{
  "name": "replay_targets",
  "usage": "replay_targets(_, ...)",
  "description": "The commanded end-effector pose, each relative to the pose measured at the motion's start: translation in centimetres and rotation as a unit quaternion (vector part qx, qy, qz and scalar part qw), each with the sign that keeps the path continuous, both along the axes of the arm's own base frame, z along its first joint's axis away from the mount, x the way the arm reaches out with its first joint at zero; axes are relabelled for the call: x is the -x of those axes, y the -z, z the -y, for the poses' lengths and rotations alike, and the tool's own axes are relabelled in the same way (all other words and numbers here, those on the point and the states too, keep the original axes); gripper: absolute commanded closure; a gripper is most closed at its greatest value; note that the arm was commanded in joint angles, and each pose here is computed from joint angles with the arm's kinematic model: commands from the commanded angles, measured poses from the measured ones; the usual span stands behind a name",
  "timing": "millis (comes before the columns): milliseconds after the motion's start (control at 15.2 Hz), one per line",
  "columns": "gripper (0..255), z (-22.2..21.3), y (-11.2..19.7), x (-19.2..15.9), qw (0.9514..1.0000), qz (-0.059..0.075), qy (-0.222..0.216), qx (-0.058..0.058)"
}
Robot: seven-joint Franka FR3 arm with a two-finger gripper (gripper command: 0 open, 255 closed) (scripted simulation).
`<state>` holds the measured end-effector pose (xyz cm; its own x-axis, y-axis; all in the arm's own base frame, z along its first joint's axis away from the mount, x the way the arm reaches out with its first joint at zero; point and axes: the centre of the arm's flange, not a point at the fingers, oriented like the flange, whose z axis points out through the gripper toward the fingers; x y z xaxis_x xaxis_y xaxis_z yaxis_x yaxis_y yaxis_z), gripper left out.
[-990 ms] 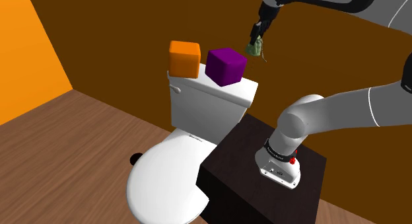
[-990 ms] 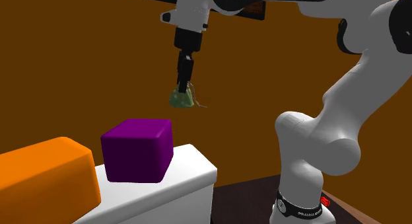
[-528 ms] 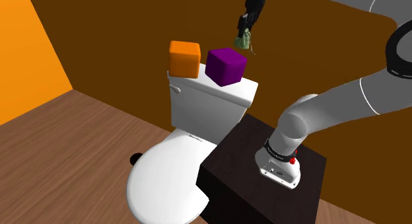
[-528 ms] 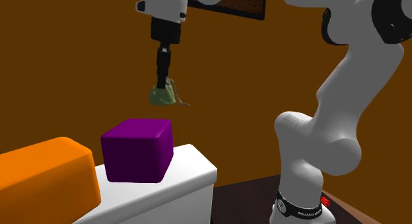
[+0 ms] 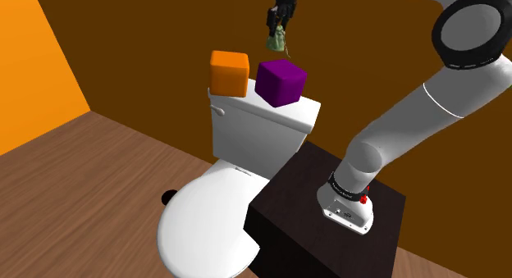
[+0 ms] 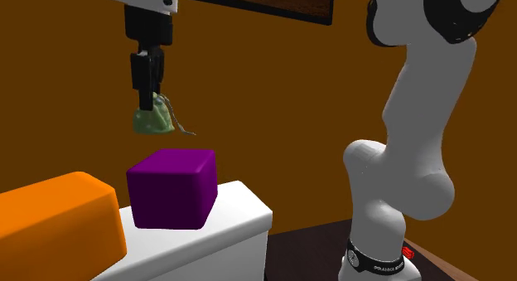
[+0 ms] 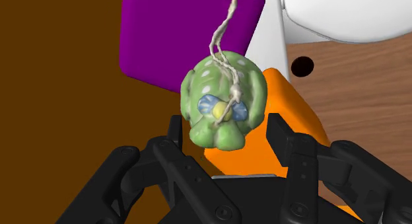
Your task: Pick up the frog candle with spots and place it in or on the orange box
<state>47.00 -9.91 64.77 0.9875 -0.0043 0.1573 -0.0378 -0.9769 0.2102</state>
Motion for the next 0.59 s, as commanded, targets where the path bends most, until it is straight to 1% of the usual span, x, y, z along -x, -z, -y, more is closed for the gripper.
replay_targets(0, 255, -1.0, 0.0, -2.4, 1.0000, 0.000, 0.000, 0.000)
replay_targets(528, 255, -4.2, -0.8, -12.5, 1.0000, 0.000, 0.000, 0.000)
